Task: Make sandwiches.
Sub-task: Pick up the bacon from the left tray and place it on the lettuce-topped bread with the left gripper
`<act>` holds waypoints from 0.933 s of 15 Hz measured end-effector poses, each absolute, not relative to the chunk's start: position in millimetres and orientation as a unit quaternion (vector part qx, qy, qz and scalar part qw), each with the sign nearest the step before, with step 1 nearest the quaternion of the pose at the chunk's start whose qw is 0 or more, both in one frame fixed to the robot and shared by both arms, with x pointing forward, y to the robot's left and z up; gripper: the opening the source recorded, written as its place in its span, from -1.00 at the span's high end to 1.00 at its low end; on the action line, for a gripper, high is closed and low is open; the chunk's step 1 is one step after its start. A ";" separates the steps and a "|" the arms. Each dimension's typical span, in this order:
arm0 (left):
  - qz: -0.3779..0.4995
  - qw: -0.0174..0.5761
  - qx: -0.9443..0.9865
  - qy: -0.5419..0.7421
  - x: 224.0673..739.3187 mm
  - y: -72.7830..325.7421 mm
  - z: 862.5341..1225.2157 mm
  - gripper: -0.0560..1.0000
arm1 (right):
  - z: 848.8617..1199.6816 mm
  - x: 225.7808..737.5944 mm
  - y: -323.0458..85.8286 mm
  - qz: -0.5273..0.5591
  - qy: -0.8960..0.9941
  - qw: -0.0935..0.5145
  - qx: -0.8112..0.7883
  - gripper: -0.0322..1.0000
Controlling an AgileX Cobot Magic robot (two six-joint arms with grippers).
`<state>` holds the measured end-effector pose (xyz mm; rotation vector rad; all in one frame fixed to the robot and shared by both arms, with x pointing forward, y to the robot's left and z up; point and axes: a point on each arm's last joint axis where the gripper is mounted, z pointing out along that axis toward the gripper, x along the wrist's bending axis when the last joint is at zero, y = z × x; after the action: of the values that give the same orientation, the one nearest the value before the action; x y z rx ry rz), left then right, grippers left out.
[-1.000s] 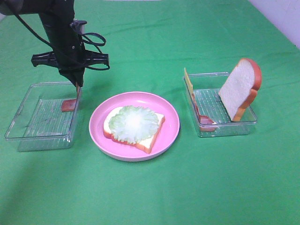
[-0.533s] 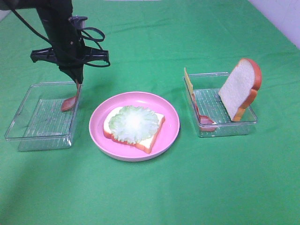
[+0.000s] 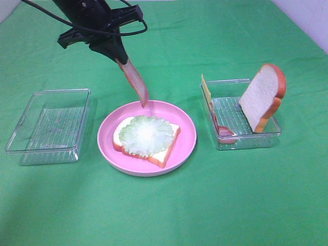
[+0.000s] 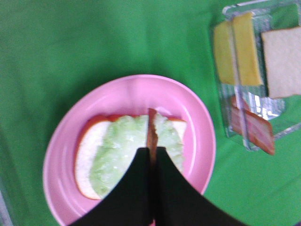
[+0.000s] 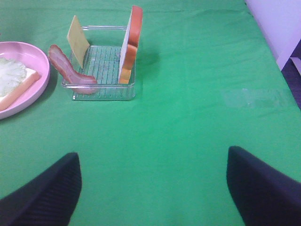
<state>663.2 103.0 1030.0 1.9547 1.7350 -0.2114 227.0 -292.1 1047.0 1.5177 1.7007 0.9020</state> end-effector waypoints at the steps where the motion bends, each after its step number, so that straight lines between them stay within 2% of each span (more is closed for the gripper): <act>1: -0.084 0.259 0.723 0.634 661.3 98.2 1029.5 0.89 | 1047.0 227.0 -292.1 0.346 0.653 0.338 0.583 -0.60; 3: -0.113 0.252 0.761 0.587 640.6 52.0 1017.7 0.89 | 1047.0 227.0 -292.1 0.346 0.653 0.338 0.583 -0.60; 7: -0.130 0.227 0.785 0.561 625.0 20.1 995.8 0.89 | 1047.0 227.0 -292.1 0.346 0.653 0.338 0.583 -0.60; 9: -0.132 0.202 0.793 0.559 623.9 19.0 983.6 0.89 | 1047.0 227.0 -292.1 0.346 0.653 0.338 0.583 -0.60; 12: -0.094 0.159 0.799 0.572 626.8 27.1 974.0 0.89 | 1047.0 227.0 -292.1 0.346 0.653 0.338 0.583 -0.60; 13: -0.056 0.133 0.798 0.585 630.7 34.3 969.5 0.89 | 1047.0 227.0 -292.1 0.346 0.653 0.338 0.583 -0.60; 14: -0.056 0.133 0.798 0.585 630.7 34.3 969.5 0.89 | 1047.0 227.0 -292.1 0.346 0.653 0.338 0.583 -0.60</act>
<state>630.7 34.3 969.5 2.3151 1.6953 -0.1631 227.0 -292.1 1047.0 1.5177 1.7007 0.9020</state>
